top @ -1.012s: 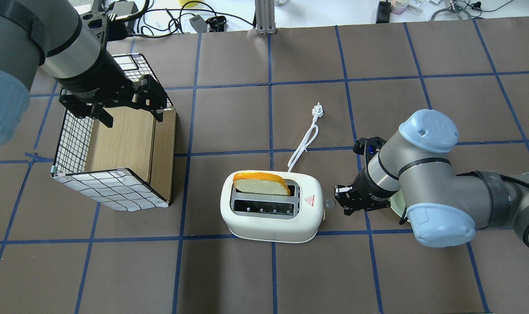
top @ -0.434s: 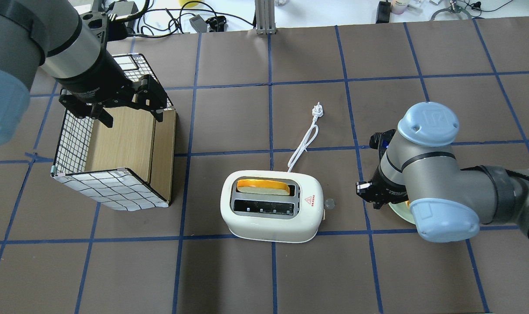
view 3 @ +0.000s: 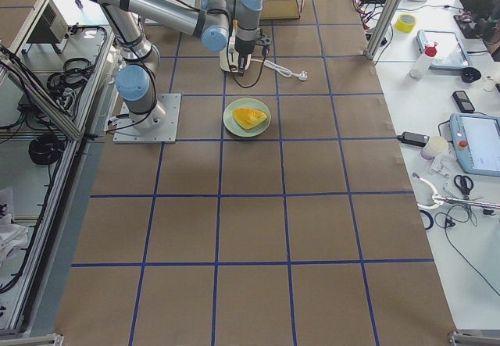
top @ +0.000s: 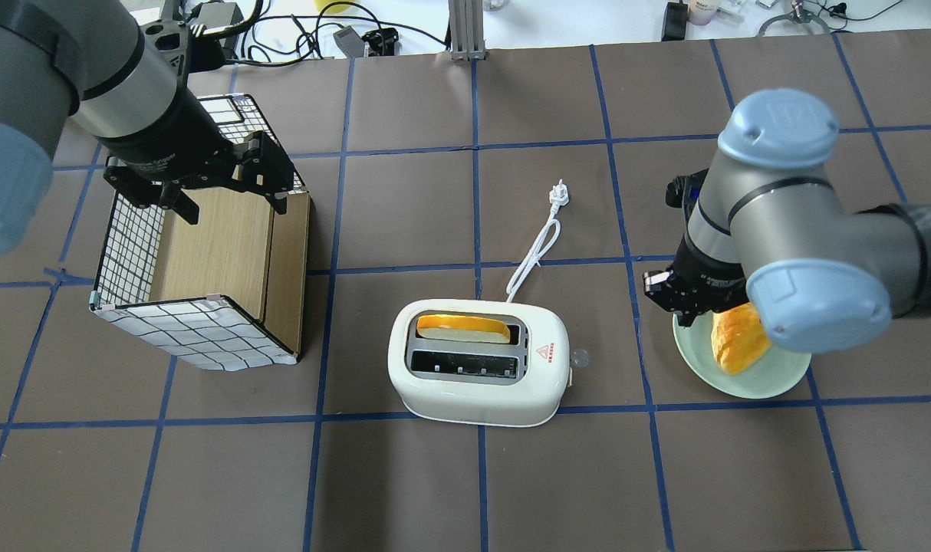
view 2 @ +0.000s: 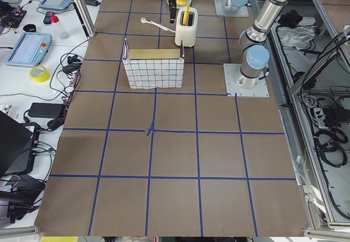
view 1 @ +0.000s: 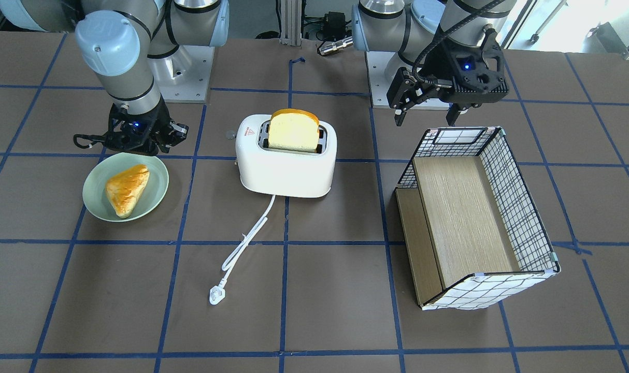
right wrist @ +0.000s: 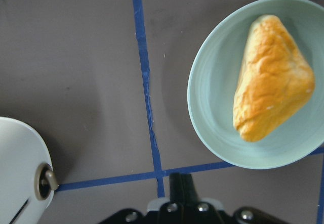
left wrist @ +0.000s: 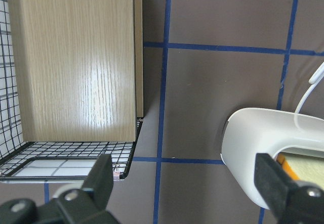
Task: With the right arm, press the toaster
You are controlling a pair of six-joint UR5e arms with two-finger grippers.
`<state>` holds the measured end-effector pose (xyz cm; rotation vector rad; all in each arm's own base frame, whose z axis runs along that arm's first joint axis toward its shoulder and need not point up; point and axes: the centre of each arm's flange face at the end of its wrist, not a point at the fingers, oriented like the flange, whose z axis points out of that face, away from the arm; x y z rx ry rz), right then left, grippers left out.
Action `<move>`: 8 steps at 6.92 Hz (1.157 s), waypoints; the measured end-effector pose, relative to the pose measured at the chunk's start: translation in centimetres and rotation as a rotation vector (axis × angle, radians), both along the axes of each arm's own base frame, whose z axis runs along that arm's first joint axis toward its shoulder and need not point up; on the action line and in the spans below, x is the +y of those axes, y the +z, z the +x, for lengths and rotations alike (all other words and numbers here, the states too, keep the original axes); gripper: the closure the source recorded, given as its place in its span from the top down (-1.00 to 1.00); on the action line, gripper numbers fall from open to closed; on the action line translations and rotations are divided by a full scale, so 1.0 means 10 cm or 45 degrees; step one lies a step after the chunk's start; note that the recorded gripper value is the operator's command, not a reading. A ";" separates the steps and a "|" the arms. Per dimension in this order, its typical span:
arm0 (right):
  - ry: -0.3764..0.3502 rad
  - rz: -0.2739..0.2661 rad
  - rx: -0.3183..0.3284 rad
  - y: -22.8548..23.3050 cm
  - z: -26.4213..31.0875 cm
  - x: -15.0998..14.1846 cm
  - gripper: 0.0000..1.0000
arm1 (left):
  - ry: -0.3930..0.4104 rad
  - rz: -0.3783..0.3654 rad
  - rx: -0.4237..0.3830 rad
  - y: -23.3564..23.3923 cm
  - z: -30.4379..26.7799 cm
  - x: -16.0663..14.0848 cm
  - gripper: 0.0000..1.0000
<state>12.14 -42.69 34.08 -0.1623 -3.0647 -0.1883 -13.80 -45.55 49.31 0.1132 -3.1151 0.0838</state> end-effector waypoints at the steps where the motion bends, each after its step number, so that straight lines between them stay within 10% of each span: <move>1: 0.006 -0.001 -0.006 0.38 0.02 -0.11 -1.00 | 0.000 0.000 0.000 0.00 0.00 0.00 1.00; 4: 0.038 -0.087 -0.073 1.20 0.09 -0.33 -1.00 | 0.000 0.000 0.000 0.00 0.00 0.00 1.00; 5: 0.074 -0.110 -0.083 1.34 0.10 -0.37 0.61 | 0.000 -0.001 0.001 0.00 0.00 0.00 1.00; 6: 0.106 -0.146 -0.086 1.46 0.10 -0.44 1.00 | 0.000 -0.001 0.001 0.00 0.00 0.00 1.00; 8: 0.139 -0.294 -0.068 1.67 0.08 -0.60 1.00 | 0.000 0.000 0.000 0.00 0.00 0.00 1.00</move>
